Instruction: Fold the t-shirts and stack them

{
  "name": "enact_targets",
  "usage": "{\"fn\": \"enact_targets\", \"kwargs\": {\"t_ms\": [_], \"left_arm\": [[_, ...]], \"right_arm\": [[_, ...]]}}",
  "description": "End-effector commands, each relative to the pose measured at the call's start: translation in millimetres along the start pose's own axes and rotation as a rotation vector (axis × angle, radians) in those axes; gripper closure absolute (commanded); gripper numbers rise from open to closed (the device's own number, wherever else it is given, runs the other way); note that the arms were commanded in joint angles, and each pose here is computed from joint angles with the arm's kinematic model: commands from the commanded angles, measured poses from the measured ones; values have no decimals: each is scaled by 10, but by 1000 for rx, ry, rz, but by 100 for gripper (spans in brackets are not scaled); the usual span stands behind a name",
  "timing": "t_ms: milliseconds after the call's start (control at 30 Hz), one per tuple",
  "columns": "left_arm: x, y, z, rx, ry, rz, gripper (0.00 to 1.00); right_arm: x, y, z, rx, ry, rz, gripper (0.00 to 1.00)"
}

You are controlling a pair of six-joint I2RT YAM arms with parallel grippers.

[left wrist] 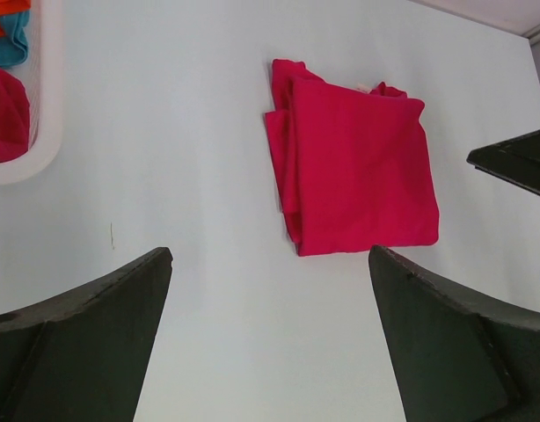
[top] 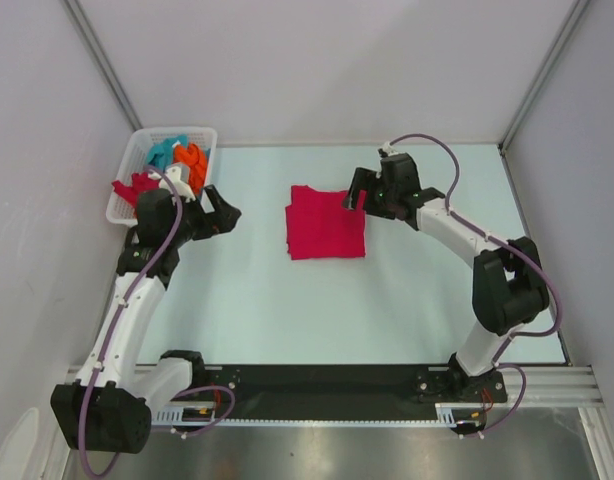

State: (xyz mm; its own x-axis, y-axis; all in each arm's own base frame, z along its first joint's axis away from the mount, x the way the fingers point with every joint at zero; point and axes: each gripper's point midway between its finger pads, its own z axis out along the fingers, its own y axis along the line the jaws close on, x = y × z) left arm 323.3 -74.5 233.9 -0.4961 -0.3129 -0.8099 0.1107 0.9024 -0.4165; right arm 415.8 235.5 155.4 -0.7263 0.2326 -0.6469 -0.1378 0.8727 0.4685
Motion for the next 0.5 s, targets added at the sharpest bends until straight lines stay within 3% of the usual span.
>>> {"fn": "enact_targets", "kwargs": {"t_ms": [0,200,467], "left_arm": [[-26,-57,12,45,-3,33,0],[31,-57,62,57,24,30,0],[103,-87,126,87,68,21,0]], "right_arm": [[26,-222,108,-34,37,27,13],[-61,-371,333,-70,40,47,15],[81,-539,739,40,92,-12,21]]}}
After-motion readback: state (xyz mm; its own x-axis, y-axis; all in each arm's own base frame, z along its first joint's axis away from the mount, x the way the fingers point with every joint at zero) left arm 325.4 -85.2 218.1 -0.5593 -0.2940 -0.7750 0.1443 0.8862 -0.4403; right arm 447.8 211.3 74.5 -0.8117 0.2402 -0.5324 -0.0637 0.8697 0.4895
